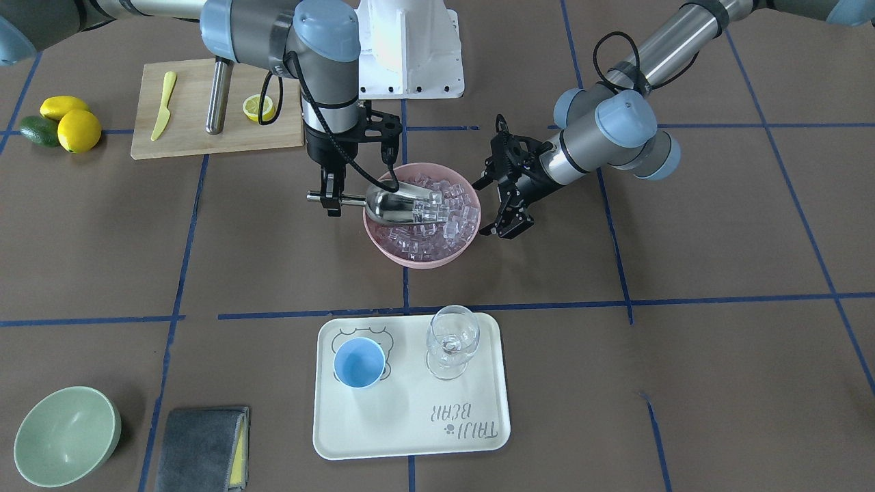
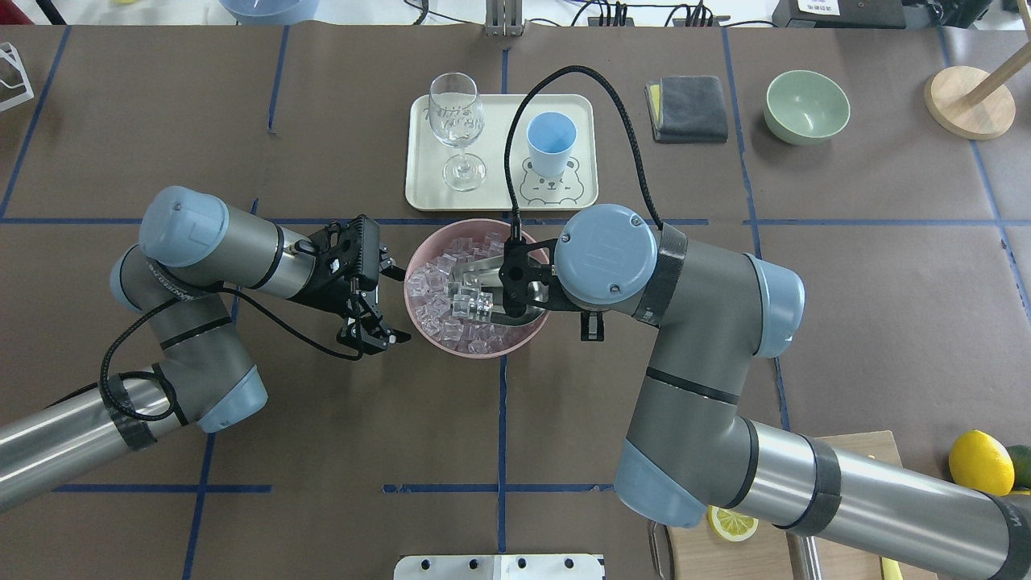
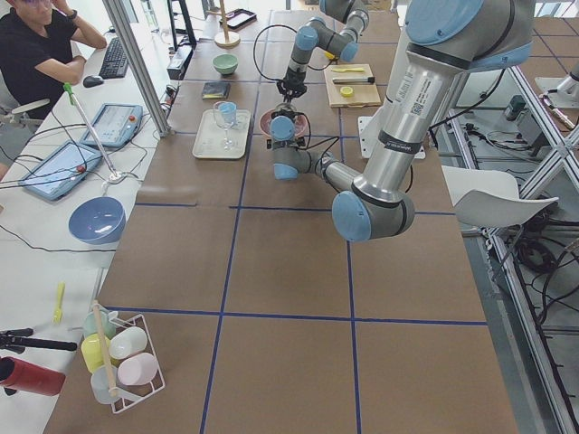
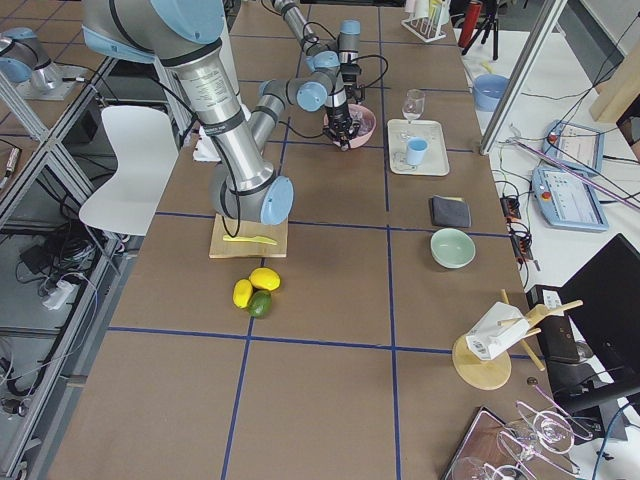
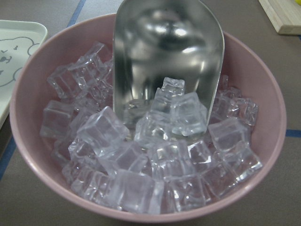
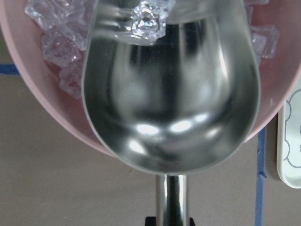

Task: Put ice in cup with scoop
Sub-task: 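Dig the scoop into the ice cubes with the right gripper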

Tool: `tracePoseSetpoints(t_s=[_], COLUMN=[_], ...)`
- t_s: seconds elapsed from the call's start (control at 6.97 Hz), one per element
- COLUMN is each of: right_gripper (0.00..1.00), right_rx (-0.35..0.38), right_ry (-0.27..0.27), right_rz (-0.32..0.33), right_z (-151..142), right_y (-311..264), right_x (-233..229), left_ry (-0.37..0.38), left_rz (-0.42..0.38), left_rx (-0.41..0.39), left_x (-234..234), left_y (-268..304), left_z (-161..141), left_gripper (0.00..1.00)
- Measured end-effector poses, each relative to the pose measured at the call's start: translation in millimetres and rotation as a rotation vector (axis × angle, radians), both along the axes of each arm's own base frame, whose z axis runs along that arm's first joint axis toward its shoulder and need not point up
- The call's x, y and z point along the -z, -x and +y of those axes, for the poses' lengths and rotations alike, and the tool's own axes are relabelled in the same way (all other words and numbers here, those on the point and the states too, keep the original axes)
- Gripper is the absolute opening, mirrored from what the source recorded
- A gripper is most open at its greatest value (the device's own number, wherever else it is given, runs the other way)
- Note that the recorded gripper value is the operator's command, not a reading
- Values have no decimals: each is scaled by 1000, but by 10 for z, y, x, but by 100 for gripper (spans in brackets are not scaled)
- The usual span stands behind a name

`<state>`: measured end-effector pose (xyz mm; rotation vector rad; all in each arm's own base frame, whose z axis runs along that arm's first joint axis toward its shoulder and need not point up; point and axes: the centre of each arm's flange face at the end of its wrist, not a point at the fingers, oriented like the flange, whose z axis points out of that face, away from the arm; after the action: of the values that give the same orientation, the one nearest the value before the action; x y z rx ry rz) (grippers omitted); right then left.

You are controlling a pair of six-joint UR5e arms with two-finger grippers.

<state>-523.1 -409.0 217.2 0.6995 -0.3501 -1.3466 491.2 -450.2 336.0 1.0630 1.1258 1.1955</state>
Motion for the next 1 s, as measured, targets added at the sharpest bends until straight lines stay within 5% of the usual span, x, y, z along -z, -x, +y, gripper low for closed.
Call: tracePoseSetpoints(t_s=[1.0], right_gripper=[0], right_rx=[6], right_ry=[50], right_rz=[-164], right_z=[-191], right_y=[-479], right_x=[174], left_ry=[5], left_rz=[-8], left_rx=[4], left_x=[-37], left_y=[28], left_z=[-24], left_gripper=[100])
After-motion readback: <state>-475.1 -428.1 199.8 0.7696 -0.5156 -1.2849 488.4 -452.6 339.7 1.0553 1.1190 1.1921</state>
